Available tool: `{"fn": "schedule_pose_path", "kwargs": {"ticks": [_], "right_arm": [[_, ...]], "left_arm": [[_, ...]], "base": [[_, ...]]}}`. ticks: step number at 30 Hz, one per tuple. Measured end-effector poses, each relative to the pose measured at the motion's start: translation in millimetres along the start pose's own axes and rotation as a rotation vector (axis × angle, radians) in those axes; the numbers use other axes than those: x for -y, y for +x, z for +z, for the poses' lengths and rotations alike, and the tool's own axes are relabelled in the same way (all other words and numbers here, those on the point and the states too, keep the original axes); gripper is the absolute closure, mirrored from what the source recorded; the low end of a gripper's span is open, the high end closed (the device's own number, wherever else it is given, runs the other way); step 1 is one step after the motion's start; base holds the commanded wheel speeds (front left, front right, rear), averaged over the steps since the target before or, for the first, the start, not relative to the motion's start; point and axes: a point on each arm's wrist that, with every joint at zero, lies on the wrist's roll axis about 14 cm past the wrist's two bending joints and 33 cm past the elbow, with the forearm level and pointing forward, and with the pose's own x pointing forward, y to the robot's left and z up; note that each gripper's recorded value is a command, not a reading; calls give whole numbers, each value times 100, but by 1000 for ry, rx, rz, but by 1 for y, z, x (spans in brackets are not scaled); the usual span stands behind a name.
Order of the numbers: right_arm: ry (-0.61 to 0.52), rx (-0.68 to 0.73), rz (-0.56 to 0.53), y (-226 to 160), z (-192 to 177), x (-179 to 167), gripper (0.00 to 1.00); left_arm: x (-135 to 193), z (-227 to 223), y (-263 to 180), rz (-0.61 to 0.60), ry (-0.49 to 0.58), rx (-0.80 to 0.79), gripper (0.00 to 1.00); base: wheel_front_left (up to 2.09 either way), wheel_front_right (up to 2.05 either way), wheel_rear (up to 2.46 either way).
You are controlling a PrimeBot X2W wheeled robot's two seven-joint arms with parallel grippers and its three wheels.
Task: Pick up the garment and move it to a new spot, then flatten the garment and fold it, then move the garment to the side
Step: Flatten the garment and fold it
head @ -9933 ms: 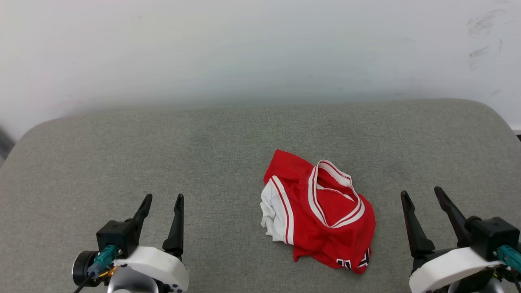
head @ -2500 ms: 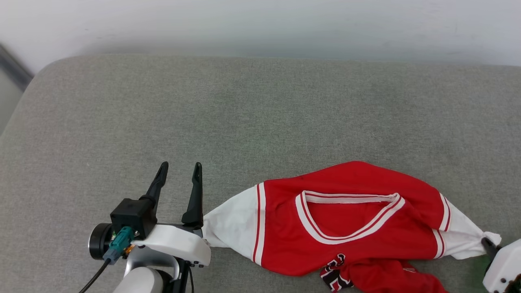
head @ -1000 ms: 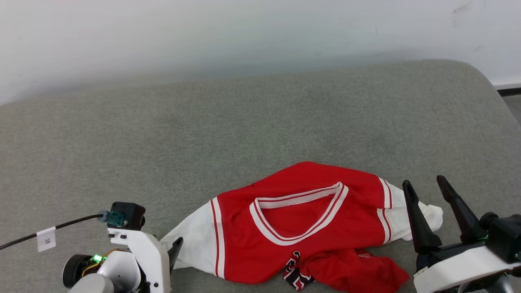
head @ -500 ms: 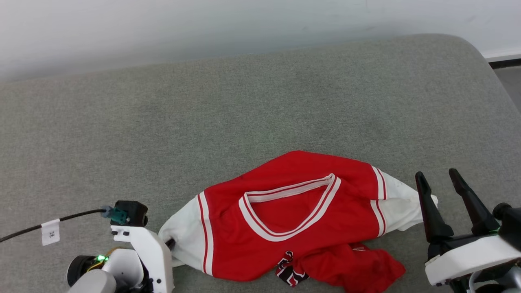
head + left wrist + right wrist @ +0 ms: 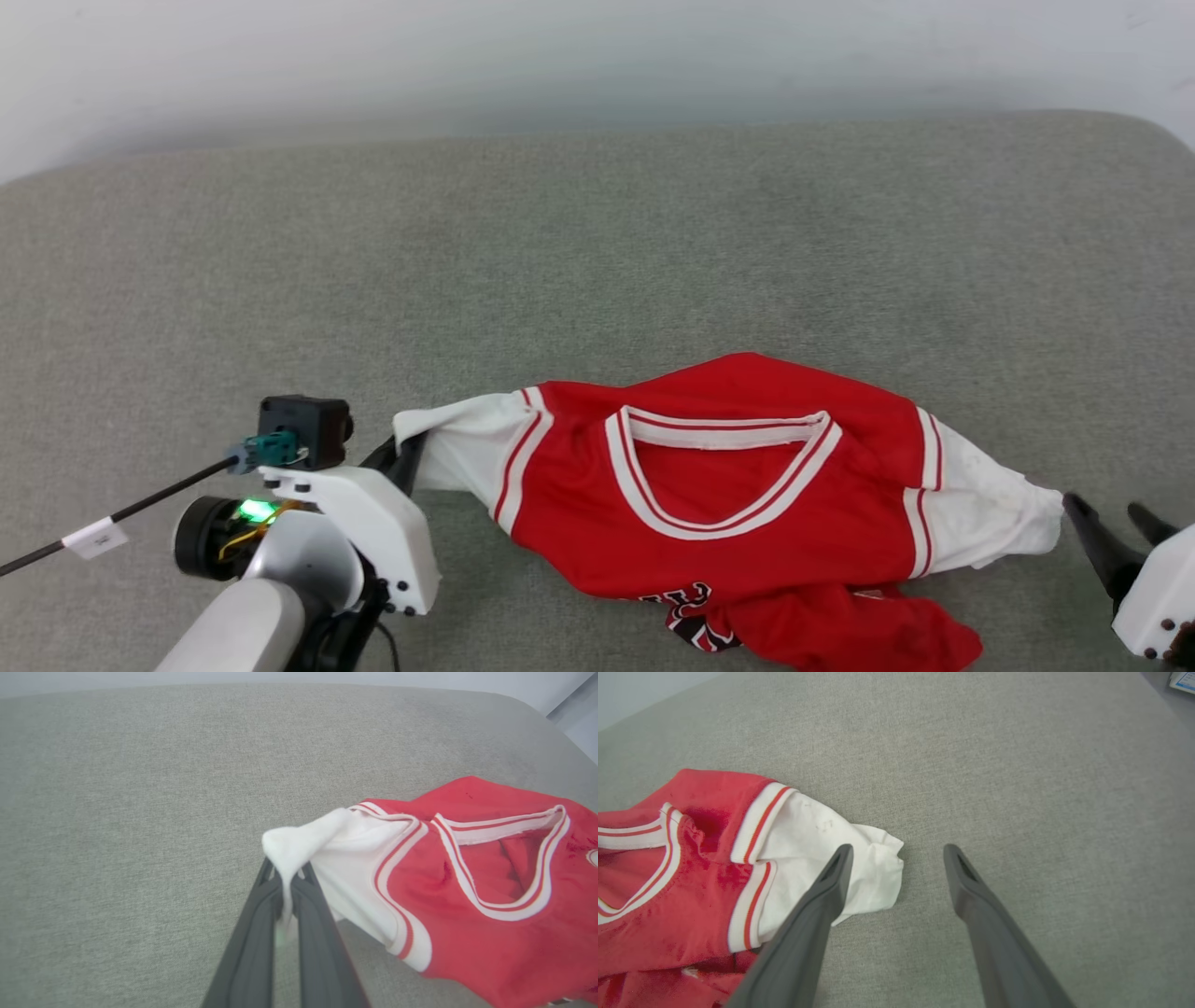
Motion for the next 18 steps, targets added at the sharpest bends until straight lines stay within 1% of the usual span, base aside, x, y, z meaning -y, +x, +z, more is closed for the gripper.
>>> {"fn": "schedule_pose_path", "kwargs": {"ticks": [3,5,11,13,15,16,18], "right_arm": [[15,-160,12,11,-19,2,0],[17,-245,30,19,-28,-3,0],[5,-456,78,37,-59,-22,0],[11,-499,84,40,-64,-25,0],[18,-519,89,41,-67,-27,65],[20,-521,90,41,-67,-27,100],[22,-519,93,41,-66,-28,100]], "left_arm": [[6,5,0,-12,-2,25,100],[7,8,1,-13,-1,39,100],[6,6,4,-9,-10,44,100],[4,4,3,-3,-14,41,100],[2,3,3,3,-17,41,100],[2,3,2,5,-18,44,100],[1,4,2,6,-18,49,100]], "base": [[0,0,0],[0,0,0],[0,0,0],[0,0,0],[0,0,0],[0,0,0],[0,0,0]]}}
